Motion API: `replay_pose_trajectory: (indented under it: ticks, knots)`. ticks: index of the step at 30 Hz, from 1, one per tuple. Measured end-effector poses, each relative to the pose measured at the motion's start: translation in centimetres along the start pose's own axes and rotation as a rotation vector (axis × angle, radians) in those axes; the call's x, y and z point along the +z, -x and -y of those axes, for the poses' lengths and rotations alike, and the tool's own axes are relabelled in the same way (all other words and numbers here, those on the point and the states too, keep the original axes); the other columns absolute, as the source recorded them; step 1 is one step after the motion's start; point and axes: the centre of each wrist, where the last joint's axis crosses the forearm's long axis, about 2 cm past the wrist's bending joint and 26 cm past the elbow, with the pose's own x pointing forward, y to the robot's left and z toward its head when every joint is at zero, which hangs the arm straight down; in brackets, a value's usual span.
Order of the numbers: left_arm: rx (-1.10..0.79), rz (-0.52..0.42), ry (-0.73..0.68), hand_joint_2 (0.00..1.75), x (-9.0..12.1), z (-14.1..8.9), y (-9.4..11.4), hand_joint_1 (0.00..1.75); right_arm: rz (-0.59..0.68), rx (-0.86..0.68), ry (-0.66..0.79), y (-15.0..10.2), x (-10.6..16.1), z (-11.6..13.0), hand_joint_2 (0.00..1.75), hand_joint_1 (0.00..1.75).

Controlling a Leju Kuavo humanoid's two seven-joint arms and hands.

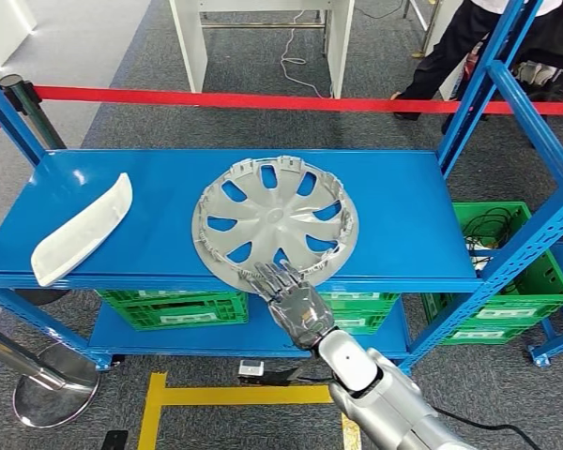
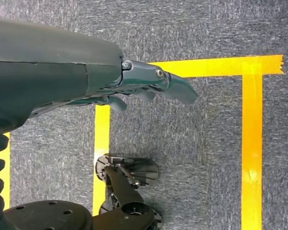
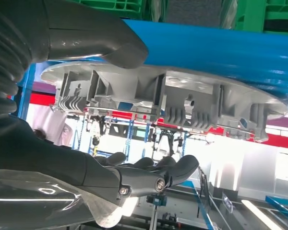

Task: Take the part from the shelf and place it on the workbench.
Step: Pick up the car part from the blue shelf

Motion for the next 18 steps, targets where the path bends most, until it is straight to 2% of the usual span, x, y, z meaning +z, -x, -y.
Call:
replay_pose_trajectory:
  ticks: [18]
  knots:
    - [-0.009,-0.001,0.004,1.75,-0.1,0.0,-0.2,0.00,-0.033,0.011,-0.081,0.7,-1.1,-0.6,1.75,0.00]
